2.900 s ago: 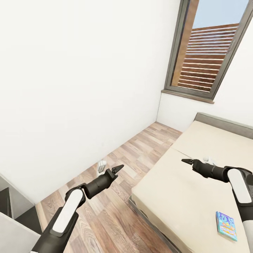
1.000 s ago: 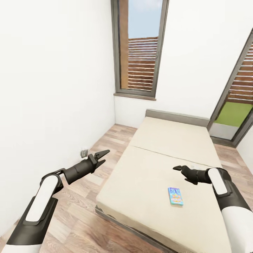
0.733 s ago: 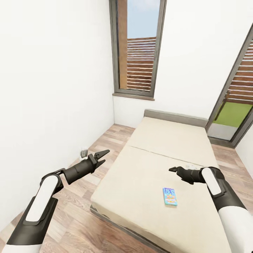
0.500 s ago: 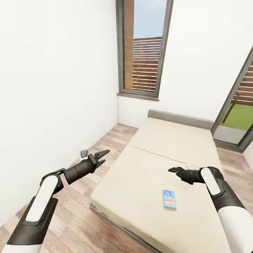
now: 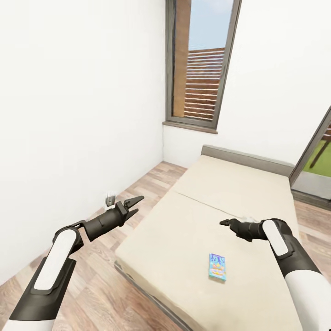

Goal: Put all the toys in the child's room - the three board games (two on the bed and one on the table), the two jigsaw puzzles on the table, and the tennis ball on the table - inside the toy box on the table in the child's room.

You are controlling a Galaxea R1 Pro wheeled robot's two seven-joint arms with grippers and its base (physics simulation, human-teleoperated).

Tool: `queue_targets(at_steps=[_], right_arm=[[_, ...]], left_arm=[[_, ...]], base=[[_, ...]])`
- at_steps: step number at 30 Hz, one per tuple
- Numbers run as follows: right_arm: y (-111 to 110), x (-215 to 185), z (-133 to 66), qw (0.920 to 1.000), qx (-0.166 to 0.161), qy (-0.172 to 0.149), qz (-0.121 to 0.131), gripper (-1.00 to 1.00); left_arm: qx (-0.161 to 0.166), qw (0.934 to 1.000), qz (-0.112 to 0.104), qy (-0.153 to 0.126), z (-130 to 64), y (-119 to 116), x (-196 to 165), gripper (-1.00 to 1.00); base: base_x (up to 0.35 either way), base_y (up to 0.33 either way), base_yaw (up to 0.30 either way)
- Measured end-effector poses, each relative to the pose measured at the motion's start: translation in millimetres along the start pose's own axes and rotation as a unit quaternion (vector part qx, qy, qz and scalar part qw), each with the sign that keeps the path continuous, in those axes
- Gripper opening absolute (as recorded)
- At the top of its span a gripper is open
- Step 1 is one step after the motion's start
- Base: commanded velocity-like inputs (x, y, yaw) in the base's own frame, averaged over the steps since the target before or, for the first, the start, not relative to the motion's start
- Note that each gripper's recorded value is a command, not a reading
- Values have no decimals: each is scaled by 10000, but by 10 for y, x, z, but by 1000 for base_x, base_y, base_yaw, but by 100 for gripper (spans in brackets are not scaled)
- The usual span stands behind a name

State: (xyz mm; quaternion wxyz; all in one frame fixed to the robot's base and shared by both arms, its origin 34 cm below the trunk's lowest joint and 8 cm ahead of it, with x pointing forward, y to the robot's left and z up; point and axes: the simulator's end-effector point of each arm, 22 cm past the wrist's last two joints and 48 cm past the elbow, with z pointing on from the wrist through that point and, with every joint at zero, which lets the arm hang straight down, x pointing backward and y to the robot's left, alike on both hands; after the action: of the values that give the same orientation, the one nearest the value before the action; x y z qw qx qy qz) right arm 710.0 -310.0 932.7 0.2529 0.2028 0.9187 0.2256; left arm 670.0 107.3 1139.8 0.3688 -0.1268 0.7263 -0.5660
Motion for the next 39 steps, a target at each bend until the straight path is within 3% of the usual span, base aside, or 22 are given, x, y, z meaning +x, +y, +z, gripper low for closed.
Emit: queue_targets(at_steps=[10, 26, 29, 33, 34, 36, 39], right_arm=[[-17, -6, -5, 10000, 10, -3, 38, 100], [-73, 3, -6, 9999, 76, 48, 67, 100], [-182, 68, 46, 9995, 197, 183, 170, 100], [-365, 150, 177, 9963, 471, 530, 481, 100], [-426, 185, 231, 9938, 575, 705, 640, 100], [-448, 202, 248, 9925, 616, 784, 714, 100], [-523, 214, 257, 9895, 716, 914, 858, 100]], left_arm=[[-2, 10000, -2, -13, 2, 3, -6, 100], [-76, 10000, -38, -2, -23, 73, 19, 100], [-346, 9994, -9, 33, -49, 235, 87, 100], [-1119, 9935, 124, 144, -105, 678, 253, 100], [-1392, 9900, 46, 206, -154, 872, 371, 100], [-1470, 9889, -29, 215, -188, 937, 418, 100], [-1574, 9869, -303, 183, -301, 1072, 502, 100]], base=[[0, -260, 9], [0, -31, 1], [0, -2, 0], [0, 0, 0], [0, 0, 0], [0, 0, 0], [0, 0, 0]])
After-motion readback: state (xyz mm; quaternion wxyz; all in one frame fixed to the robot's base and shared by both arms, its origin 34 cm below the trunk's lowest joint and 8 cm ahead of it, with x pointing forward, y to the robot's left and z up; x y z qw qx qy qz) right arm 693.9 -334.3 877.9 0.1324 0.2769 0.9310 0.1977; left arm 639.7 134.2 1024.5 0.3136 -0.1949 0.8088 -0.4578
